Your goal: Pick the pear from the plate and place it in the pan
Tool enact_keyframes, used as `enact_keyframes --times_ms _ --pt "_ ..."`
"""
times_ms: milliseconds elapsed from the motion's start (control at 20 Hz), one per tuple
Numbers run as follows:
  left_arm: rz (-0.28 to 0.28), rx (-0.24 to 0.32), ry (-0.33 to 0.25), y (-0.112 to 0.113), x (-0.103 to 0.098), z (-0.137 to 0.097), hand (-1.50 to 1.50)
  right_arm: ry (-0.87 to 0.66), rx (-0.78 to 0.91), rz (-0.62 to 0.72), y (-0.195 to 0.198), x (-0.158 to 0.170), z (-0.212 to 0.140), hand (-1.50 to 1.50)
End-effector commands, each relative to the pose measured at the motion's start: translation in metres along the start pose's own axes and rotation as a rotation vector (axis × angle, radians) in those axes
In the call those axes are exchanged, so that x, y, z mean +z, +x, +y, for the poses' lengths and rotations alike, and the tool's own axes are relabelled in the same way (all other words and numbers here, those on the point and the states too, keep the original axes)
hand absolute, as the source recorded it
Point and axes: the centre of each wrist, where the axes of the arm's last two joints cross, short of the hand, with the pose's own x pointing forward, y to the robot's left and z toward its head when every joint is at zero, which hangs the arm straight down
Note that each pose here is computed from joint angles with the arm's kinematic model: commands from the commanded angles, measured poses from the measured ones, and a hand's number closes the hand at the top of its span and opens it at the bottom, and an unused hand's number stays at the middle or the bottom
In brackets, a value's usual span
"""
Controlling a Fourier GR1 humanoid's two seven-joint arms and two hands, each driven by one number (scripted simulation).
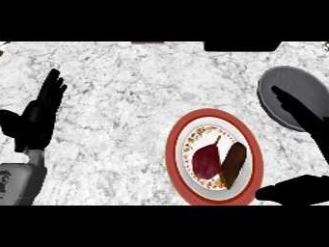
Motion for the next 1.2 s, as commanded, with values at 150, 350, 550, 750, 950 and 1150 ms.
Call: enact_keyframes --times_ms 150,350,550,750,950,1150 --pt "0.004 -0.006 -0.002 0.003 -0.003 0.0 0.0 0.01 0.045 0.108 -0.007 -0.013 0.022 -1.5" --pt "-0.002 -0.009 -0.003 0.003 -0.001 -0.004 0.0 0.075 0.036 0.098 -0.023 -0.031 0.024 -1.5" --pt "-0.005 -0.008 0.003 0.011 -0.025 0.011 0.0 0.132 0.044 0.079 -0.033 -0.027 0.032 -1.5" --pt "0.008 -0.008 -0.003 0.023 -0.012 0.015 0.0 0.172 0.09 0.067 -0.027 -0.036 0.039 -1.5" --pt "-0.003 0.006 -0.001 0.007 -0.001 -0.006 0.0 0.178 0.083 0.081 -0.026 -0.052 0.056 -1.5" --pt "0.006 0.004 0.002 0.002 -0.013 0.002 0.0 0.216 0.184 0.132 -0.04 -0.052 0.058 -1.5"
